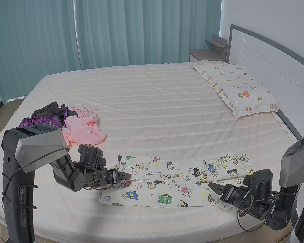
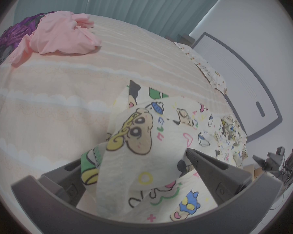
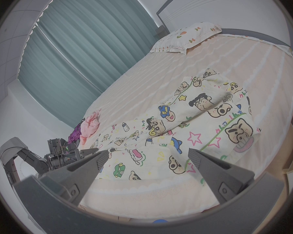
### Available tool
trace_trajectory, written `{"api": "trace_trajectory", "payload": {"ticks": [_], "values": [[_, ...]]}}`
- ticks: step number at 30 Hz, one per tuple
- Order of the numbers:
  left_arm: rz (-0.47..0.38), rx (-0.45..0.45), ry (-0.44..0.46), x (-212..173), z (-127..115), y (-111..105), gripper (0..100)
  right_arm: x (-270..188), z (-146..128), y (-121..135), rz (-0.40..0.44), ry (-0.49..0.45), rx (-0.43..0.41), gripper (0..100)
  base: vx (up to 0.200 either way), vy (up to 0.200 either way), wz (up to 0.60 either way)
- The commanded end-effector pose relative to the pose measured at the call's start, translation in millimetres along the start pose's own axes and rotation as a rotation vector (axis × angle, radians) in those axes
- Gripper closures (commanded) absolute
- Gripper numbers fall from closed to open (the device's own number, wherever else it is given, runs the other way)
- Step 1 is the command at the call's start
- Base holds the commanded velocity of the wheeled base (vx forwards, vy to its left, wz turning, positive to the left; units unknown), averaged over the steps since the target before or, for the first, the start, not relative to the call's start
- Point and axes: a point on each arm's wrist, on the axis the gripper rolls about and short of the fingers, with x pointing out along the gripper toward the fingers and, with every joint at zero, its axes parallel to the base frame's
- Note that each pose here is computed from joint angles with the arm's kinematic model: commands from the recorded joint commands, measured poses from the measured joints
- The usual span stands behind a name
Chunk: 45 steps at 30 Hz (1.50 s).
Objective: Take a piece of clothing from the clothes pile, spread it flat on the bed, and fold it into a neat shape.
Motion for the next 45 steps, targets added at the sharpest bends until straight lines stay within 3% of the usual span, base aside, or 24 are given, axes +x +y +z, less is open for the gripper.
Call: {"api": "trace_trajectory", "payload": {"ticks": [1, 3, 4, 13, 25, 40, 45], "values": [[0.007, 0.007, 0.021, 2.5, -5.0, 2.4, 0, 0.2, 0.7, 1.2, 0.012, -0.010, 0.002, 0, 0.000, 0.000, 0.00], [0.007, 0.015, 0.015, 6.2, -3.4, 2.3, 0, 0.0, 1.0, 1.3, 0.013, -0.011, 0.003, 0, 0.000, 0.000, 0.00], [0.005, 0.014, 0.011, 7.9, -1.6, 2.1, 100, 0.0, 1.0, 1.3, 0.013, -0.011, 0.003, 0, 0.000, 0.000, 0.00], [0.017, 0.003, 0.030, 8.9, -1.4, 3.0, 100, 0.0, 1.0, 1.3, 0.012, -0.012, 0.003, 0, 0.000, 0.000, 0.00], [0.031, -0.024, -0.036, -20.9, 20.6, 7.8, 100, -7.1, 10.5, 6.1, 0.043, -0.054, 0.019, 0, 0.000, 0.000, 0.00], [0.149, -0.152, -0.124, -82.7, 55.7, 57.9, 100, -8.6, 13.0, 6.7, 0.048, -0.066, 0.023, 0, 0.000, 0.000, 0.00], [0.218, -0.186, -0.143, -114.1, 66.9, 85.9, 100, -8.1, 14.2, 6.0, 0.046, -0.069, 0.028, 0, 0.000, 0.000, 0.00]]}}
